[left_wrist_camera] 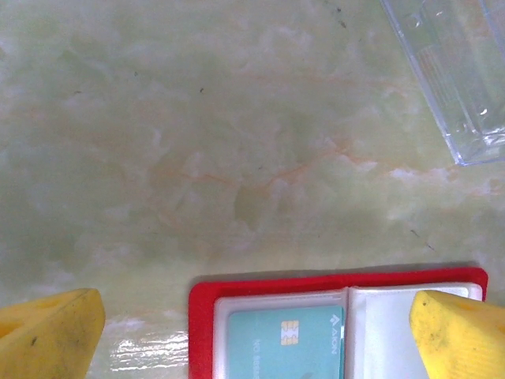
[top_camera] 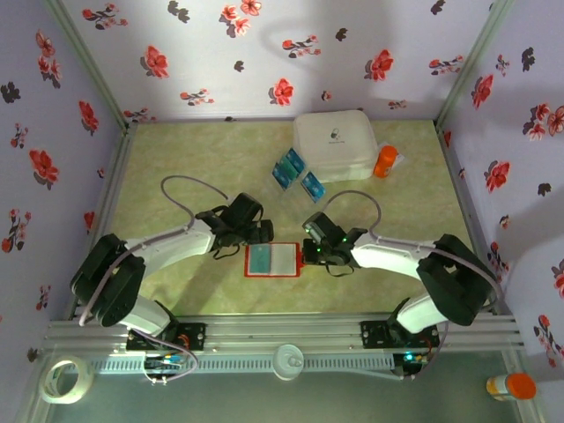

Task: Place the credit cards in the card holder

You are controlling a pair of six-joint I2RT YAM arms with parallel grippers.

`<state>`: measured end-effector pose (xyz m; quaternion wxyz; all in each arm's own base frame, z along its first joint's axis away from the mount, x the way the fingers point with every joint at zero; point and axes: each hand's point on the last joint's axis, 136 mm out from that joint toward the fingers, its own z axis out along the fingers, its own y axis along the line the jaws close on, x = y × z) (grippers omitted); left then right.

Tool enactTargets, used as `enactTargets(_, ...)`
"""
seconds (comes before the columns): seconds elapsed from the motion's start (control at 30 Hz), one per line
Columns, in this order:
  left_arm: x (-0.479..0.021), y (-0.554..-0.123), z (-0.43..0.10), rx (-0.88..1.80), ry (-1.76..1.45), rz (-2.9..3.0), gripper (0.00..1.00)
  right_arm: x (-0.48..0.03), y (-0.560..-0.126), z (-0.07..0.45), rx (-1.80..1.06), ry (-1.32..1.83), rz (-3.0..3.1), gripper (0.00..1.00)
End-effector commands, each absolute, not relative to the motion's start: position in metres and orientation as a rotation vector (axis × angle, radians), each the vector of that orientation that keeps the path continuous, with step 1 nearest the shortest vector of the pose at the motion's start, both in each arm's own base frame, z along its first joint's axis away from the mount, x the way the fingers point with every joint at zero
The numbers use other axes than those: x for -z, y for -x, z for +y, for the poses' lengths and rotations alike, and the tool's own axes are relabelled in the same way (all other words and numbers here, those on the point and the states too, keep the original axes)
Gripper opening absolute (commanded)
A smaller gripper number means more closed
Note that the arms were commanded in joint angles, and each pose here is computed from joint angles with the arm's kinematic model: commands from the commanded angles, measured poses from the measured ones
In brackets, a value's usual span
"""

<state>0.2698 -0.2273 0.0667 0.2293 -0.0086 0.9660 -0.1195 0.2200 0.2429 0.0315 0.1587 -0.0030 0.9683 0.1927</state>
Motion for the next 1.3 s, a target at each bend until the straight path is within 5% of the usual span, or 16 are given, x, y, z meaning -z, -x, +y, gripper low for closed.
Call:
enactTargets(0.0,-0.068,-0.276,-0.233,0.365,-0.003,2.655,1.00,-0.041,-0.238,0.243,-0.537,-0.021,2.711,0.00)
enactTargets(0.17,-0.063,-0.274,-0.233,0.392,0.020,2.659,1.00,-0.041,-0.241,0.242,-0.549,-0.015,2.715,0.00)
enactTargets(0.3,-0.060,-0.273,-0.235,0.417,0.034,2.661,1.00,-0.052,-0.236,0.243,-0.608,-0.025,2.704,0.22)
enactTargets(0.63,-0.056,-0.271,-0.234,0.435,0.069,2.655,1.00,-0.086,-0.211,0.247,-0.717,0.025,2.643,0.10)
enactTargets(1.27,-0.054,-0.273,-0.234,0.451,0.090,2.652,1.00,-0.038,-0.214,0.292,-0.713,0.113,2.725,0.02)
